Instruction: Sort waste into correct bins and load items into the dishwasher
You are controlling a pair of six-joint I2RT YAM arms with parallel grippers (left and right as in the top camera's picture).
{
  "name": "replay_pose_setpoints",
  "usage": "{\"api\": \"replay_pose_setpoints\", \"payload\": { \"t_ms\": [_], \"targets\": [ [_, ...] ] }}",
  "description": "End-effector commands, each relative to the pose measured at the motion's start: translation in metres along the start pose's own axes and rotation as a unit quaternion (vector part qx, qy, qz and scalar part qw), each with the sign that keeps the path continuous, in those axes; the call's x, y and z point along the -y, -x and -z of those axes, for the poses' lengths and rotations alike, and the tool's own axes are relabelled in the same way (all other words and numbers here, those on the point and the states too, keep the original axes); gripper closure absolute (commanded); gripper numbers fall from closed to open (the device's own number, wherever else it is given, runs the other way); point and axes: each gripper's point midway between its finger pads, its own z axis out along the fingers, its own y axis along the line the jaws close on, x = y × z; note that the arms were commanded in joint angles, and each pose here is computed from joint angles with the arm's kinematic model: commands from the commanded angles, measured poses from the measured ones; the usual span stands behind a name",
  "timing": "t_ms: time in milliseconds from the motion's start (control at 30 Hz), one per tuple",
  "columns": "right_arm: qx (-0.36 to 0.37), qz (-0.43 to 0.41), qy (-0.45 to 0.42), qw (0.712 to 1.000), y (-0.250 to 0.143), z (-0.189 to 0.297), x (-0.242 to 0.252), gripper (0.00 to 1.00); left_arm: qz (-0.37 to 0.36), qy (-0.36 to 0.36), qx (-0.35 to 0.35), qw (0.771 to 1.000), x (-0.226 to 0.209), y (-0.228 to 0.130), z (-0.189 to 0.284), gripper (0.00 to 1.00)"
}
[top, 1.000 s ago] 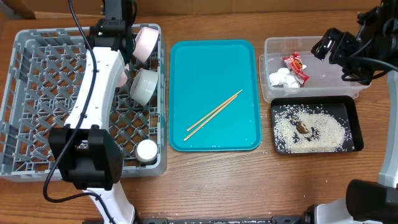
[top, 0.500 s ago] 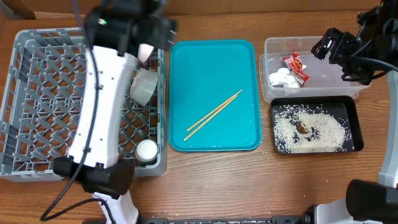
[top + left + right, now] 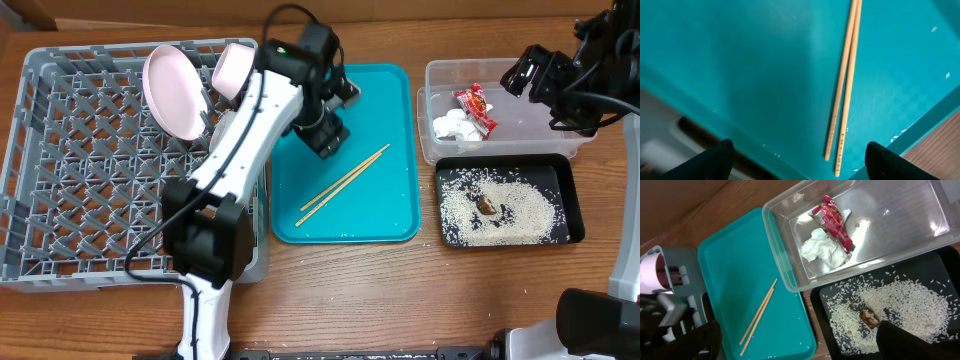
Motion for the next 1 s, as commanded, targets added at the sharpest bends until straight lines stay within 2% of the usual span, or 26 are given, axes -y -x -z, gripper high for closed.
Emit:
{"api": "replay_pose_setpoints", "payload": {
  "t_ms": [0,167,367,800,900,967],
  "targets": [
    [0.018,0.007,0.007,1.0,0.004,0.011,-0.006,0.0,-0.05,-0.024,-0.023,0.998,0.014,0.0,-0.027,0.14],
    [0.018,0.007,0.007,1.0,0.004,0.011,-0.006,0.0,-0.071,-0.032,-0.049,0.996,0.017,0.001,-0.066,0.14],
    [0.018,0.007,0.007,1.0,0.004,0.011,-0.006,0.0,-0.08,-0.049,-0.084,0.992,0.018,-0.01,-0.098,0.2],
    [0.018,0.007,0.007,1.0,0.004,0.011,-0.006,0.0,-0.082,-0.072,-0.076,0.991,0.025,-0.007,-0.105,0.19],
    [0.018,0.007,0.007,1.0,0.004,0.011,-0.006,0.0,-0.068,-0.069,-0.074,0.993,0.024,-0.006,-0.106,0.27],
    [0.018,0.007,0.007,1.0,0.004,0.011,-0.006,0.0,-0.06,-0.067,-0.071,0.993,0.023,-0.004,-0.106,0.29]
  ]
}}
